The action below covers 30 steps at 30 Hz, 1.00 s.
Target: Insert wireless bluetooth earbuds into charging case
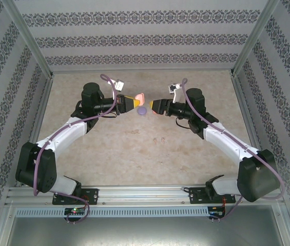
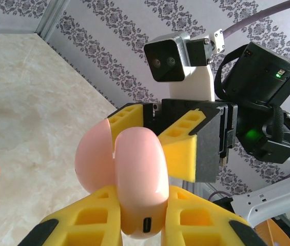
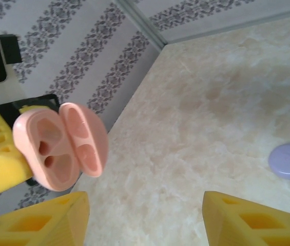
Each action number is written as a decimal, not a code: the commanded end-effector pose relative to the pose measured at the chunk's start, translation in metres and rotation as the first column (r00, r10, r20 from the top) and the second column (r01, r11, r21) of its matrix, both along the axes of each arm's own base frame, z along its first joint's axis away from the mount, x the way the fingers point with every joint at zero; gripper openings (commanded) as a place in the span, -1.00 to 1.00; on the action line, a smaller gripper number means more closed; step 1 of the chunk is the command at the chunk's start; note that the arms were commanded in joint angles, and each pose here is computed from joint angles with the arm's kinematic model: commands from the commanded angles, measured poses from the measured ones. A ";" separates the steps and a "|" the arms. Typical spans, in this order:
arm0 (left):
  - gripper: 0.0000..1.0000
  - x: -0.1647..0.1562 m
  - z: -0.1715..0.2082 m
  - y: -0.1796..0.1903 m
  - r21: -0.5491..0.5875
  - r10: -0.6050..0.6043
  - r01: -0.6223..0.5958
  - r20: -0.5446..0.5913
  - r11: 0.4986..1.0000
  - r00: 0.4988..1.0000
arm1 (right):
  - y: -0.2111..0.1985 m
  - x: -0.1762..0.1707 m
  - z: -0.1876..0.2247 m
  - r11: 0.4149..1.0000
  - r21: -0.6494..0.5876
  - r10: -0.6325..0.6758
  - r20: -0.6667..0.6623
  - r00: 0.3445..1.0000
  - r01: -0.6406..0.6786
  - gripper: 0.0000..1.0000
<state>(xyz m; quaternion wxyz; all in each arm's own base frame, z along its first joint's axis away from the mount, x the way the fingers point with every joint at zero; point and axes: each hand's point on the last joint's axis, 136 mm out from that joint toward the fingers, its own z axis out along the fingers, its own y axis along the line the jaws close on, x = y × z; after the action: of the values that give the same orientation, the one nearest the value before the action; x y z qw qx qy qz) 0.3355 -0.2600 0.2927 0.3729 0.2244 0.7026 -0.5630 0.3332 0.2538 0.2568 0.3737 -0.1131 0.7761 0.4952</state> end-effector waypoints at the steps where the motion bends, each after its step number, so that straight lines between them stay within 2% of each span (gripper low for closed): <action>1: -1.00 -0.002 0.028 -0.004 -0.044 -0.041 0.044 0.076 0.998 0.996 | 0.010 -0.010 0.019 0.995 0.039 0.094 0.067 0.993 -0.097 0.20; 15: -1.00 -0.001 0.029 -0.006 -0.055 -0.055 0.059 0.066 0.997 0.996 | 0.027 -0.005 0.033 0.988 0.049 0.141 0.093 0.986 -0.146 0.03; 30: -1.00 -0.003 0.031 -0.006 -0.059 -0.064 0.068 0.072 0.996 0.995 | 0.033 0.007 0.023 0.990 0.045 0.130 0.064 0.989 -0.133 -0.22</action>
<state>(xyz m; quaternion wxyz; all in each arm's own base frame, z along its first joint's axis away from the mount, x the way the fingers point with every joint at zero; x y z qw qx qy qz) 0.3362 -0.2637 0.2992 0.3635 0.2262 0.6929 -0.5802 0.3376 0.2797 0.2618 0.3450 -0.1509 0.7621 0.5266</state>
